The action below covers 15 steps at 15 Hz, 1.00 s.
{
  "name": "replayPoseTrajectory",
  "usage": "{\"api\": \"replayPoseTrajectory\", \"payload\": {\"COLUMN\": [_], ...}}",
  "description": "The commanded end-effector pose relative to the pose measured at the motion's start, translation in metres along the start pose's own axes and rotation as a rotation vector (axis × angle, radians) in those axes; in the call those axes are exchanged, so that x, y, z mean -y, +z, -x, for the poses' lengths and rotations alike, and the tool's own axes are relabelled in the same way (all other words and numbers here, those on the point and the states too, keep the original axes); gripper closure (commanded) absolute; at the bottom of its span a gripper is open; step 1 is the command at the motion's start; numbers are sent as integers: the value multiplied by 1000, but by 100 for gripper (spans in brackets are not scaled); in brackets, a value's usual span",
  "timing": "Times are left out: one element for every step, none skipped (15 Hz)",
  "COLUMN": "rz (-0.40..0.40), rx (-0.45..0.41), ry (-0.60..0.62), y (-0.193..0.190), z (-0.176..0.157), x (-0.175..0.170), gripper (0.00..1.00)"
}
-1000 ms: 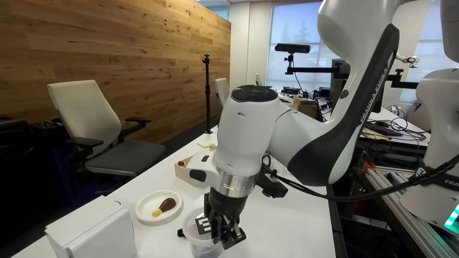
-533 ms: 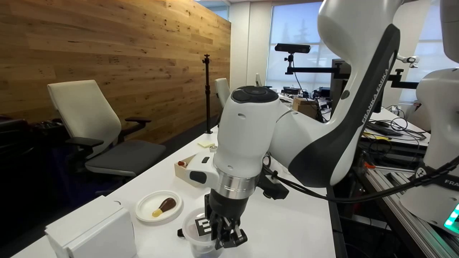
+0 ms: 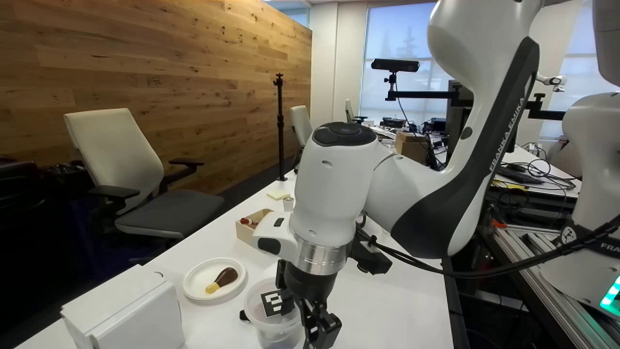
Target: Put the lid on the clear bowl.
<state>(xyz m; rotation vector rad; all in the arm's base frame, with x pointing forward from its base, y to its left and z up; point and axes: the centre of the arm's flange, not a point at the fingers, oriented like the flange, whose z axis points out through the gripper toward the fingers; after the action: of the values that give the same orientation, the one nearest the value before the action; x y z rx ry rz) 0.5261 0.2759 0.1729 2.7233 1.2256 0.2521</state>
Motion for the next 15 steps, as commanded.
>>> {"api": "replayPoseTrajectory", "payload": {"rz": [-14, -13, -12, -10, -9, -7, -9, -2, 1, 2, 4, 8, 8, 6, 4], "rx": [-10, -12, -14, -19, -21, -25, -32, -38, -43, -45, -45, -45, -46, -42, -42], "ry": [-7, -6, -5, -5, -6, -5, -1, 5, 7, 12, 24, 36, 41, 48, 54], "y": [1, 0, -1, -3, -5, -8, -10, -13, -15, -17, -16, -16, -16, -14, -13], "z": [-5, -6, -6, -7, -7, -8, -9, -11, -12, -14, -16, -17, -17, -17, -17], "x": [-2, -2, -2, -2, -2, -2, -3, -5, -8, -11, -15, -19, -21, -24, -26], "gripper": [0, 0, 0, 0, 0, 0, 0, 0, 0, 0, 0, 0, 0, 0, 0]}}
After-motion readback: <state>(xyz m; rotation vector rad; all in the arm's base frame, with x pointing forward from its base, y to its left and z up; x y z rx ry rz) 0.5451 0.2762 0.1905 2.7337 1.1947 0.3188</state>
